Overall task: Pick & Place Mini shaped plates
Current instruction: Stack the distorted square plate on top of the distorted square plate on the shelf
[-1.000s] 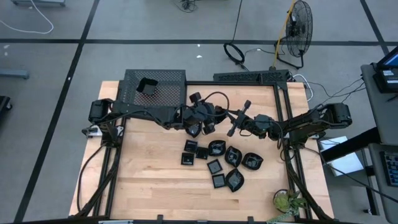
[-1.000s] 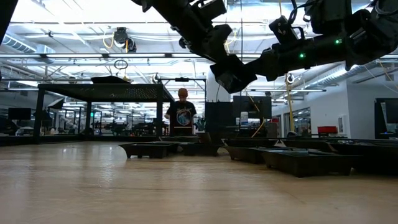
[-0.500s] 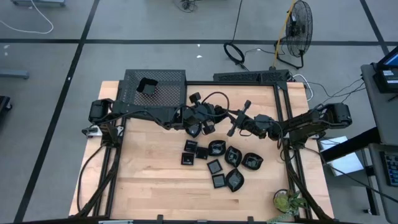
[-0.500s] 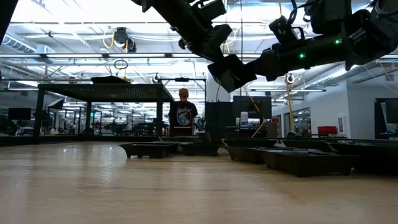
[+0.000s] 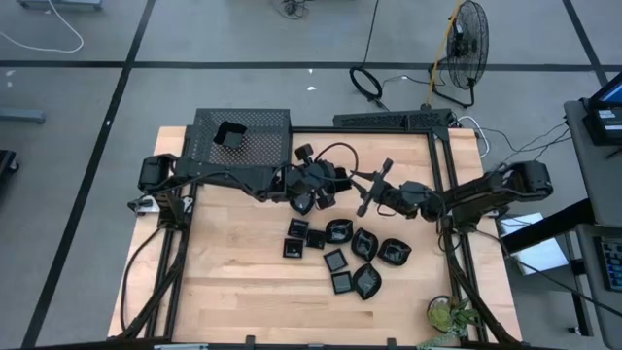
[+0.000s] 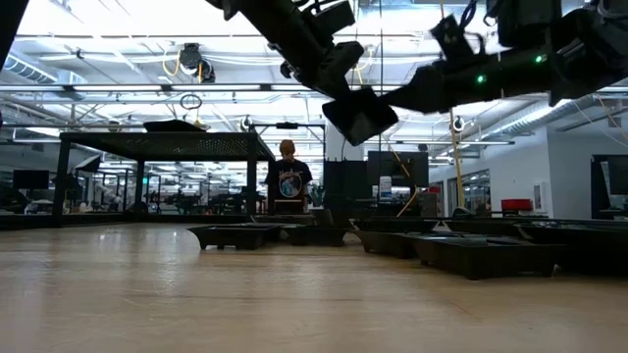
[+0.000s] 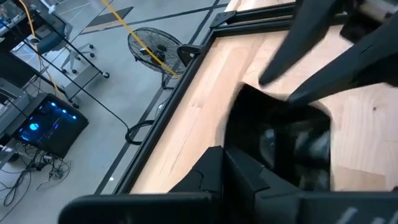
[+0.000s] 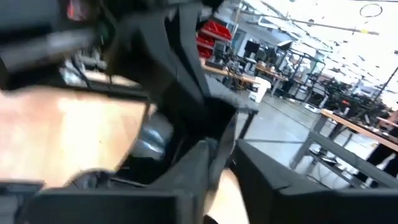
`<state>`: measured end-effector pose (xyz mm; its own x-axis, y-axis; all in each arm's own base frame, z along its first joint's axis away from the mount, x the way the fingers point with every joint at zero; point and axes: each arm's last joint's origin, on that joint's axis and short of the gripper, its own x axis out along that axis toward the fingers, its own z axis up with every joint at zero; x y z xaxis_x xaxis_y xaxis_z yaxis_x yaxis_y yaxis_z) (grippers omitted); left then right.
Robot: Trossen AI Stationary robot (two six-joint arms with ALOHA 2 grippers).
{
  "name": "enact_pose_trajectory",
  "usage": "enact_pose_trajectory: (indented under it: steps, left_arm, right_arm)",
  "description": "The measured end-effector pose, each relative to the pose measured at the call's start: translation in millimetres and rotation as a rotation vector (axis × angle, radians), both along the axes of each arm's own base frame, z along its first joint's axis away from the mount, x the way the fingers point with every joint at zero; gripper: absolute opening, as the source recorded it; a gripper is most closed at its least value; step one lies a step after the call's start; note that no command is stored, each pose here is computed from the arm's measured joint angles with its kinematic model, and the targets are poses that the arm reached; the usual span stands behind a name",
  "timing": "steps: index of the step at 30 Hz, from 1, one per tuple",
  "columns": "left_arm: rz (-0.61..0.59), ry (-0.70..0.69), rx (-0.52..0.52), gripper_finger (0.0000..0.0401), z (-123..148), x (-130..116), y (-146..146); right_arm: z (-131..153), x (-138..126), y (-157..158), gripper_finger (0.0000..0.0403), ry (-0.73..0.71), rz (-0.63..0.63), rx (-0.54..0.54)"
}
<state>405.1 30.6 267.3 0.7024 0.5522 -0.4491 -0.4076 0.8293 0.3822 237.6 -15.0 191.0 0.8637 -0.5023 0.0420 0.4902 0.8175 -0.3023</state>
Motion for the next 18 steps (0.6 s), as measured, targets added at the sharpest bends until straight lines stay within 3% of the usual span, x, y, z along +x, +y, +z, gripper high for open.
enact_pose_trajectory:
  steps: [8, 14, 18]
  left_arm:
    - [0.011, 0.044, 0.029, 0.0007, 18, -17, 0]
    - [0.049, 0.026, -0.005, 0.0005, 59, -57, -1]
    - [0.149, 0.021, -0.012, 0.0010, 87, -96, 5]
  right_arm:
    - [13, -7, 16, 0.0193, -0.033, 0.069, 0.029]
    - [12, -8, 16, 0.0211, -0.021, 0.063, 0.032]
    - [12, -8, 15, 0.0207, -0.021, 0.065, 0.032]
